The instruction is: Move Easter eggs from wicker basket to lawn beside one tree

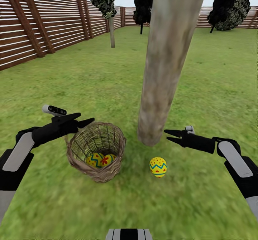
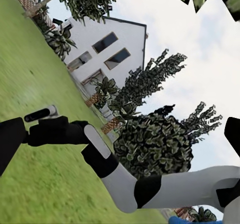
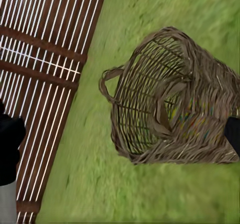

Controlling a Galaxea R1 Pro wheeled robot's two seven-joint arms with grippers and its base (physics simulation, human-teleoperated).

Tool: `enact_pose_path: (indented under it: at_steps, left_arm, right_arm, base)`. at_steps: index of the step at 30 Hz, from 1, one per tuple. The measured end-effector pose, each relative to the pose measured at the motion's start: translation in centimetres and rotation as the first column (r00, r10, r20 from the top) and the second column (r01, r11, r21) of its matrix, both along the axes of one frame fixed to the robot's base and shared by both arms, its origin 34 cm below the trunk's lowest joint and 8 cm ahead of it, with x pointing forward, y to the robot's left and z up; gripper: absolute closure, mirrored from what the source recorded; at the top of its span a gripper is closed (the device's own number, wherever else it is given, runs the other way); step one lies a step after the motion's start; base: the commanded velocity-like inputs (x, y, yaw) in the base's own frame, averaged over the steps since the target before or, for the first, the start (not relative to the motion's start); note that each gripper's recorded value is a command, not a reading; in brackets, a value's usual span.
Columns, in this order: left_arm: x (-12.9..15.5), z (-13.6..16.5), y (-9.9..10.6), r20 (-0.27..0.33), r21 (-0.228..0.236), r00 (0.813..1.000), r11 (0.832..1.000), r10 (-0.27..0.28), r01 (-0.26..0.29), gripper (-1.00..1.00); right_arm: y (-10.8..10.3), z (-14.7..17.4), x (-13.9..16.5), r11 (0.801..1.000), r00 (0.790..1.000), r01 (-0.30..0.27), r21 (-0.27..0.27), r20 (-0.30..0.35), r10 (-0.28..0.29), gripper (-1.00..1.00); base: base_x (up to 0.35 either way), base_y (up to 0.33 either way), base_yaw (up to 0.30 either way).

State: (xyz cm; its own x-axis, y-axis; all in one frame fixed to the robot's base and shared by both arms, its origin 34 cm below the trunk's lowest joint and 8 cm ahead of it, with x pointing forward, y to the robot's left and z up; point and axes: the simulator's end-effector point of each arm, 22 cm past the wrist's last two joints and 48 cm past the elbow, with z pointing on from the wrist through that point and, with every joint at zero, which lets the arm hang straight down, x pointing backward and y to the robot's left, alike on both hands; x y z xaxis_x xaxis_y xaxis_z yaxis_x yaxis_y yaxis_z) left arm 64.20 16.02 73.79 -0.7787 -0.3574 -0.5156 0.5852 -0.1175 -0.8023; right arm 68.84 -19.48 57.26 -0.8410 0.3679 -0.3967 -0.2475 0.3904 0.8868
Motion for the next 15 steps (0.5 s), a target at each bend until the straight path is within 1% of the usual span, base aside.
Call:
enact_pose_path:
  at_steps: [2,4,6,7,9,12,15]
  left_arm:
    - [-0.2,0.4,0.0,0.006,-0.001,1.0,1.0,0.001,-0.001,-1.0]
    - [-0.3,0.9,0.1,0.012,-0.003,1.0,1.0,0.002,-0.001,-1.0]
    - [-0.5,1.3,0.2,0.019,-0.003,1.0,1.0,0.002,-0.002,-1.0]
    - [-0.6,1.6,0.2,0.022,-0.003,1.0,1.0,0.003,-0.002,-1.0]
    - [-0.6,1.8,0.2,0.026,-0.003,1.0,1.0,0.004,-0.004,-1.0]
    - [-0.8,1.7,0.4,0.023,-0.012,1.0,1.0,0.0,0.001,-1.0]
    - [-0.9,1.8,0.4,0.023,-0.018,1.0,1.0,-0.004,0.004,-1.0]
  right_arm:
    - [0.3,0.3,-0.2,1.0,1.0,-0.007,-0.003,0.004,0.007,-1.0]
    - [1.3,0.2,-0.9,0.999,0.999,-0.034,-0.015,0.001,0.034,-1.0]
    - [2.1,0.5,-1.2,0.999,0.999,-0.048,-0.011,0.003,0.048,-1.0]
    - [2.9,0.7,-1.3,0.998,0.998,-0.056,-0.001,0.005,0.056,-1.0]
    - [3.9,0.7,-1.4,0.998,0.998,-0.058,-0.001,0.002,0.058,-1.0]
    - [5.2,-0.7,-1.0,0.998,0.999,-0.041,-0.042,-0.029,0.04,-1.0]
    - [7.1,-1.3,-0.9,0.998,0.998,-0.037,-0.049,-0.048,0.035,-1.0]
  base:
    - [-0.225,0.163,0.0]
    - [-0.255,0.188,0.0]
    - [-0.23,0.171,0.0]
    - [-0.129,0.097,0.0]
    - [-0.063,0.047,0.029]
    - [-0.013,0.01,0.214]
    - [-0.002,0.002,0.279]
